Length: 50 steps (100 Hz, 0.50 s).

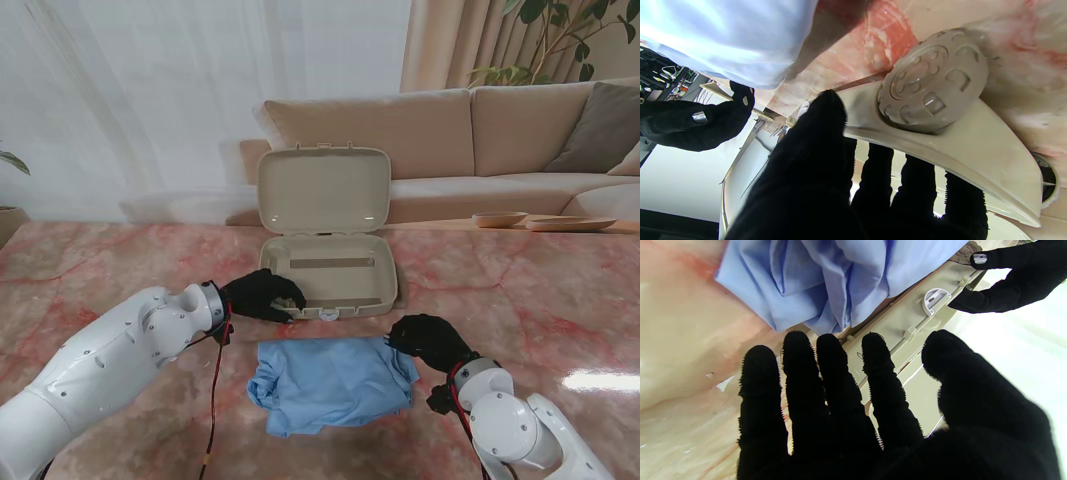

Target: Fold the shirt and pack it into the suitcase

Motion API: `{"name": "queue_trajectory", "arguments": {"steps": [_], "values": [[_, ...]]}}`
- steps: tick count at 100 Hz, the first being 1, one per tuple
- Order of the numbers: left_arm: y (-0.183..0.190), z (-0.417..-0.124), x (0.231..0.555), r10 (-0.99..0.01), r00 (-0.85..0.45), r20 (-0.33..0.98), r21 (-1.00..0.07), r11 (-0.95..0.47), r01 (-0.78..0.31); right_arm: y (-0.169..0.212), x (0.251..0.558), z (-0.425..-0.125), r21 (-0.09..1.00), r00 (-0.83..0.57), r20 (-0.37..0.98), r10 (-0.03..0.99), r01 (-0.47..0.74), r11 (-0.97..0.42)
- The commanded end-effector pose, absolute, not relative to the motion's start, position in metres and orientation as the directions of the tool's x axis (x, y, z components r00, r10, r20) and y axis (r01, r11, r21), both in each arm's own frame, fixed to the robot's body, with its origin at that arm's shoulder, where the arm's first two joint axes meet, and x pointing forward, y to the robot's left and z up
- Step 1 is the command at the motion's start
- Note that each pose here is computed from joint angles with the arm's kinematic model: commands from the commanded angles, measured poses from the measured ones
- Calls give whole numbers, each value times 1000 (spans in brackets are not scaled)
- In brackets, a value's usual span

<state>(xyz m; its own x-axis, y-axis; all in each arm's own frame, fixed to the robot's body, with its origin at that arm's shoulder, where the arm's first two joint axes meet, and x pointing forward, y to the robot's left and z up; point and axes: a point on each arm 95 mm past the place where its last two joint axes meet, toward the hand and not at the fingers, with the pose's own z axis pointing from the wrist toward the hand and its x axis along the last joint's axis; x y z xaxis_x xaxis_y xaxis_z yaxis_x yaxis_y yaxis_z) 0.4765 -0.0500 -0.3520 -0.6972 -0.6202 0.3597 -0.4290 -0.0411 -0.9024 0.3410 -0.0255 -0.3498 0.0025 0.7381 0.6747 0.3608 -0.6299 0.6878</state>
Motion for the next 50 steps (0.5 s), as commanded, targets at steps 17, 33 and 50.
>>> {"name": "queue_trajectory", "arguments": {"steps": [17,33,50], "values": [[-48,-352,474,-628,-694,353,-906,-42,-422,-25,338,-356,675,24,676,737,380,-632],[-46,-348,473,-633,-697,337,-912,-37,-408,-25,338,-356,675,22,676,736,380,-632],[-42,-343,471,-647,-693,319,-921,-40,-387,-25,339,-356,676,20,677,736,379,-632]]}}
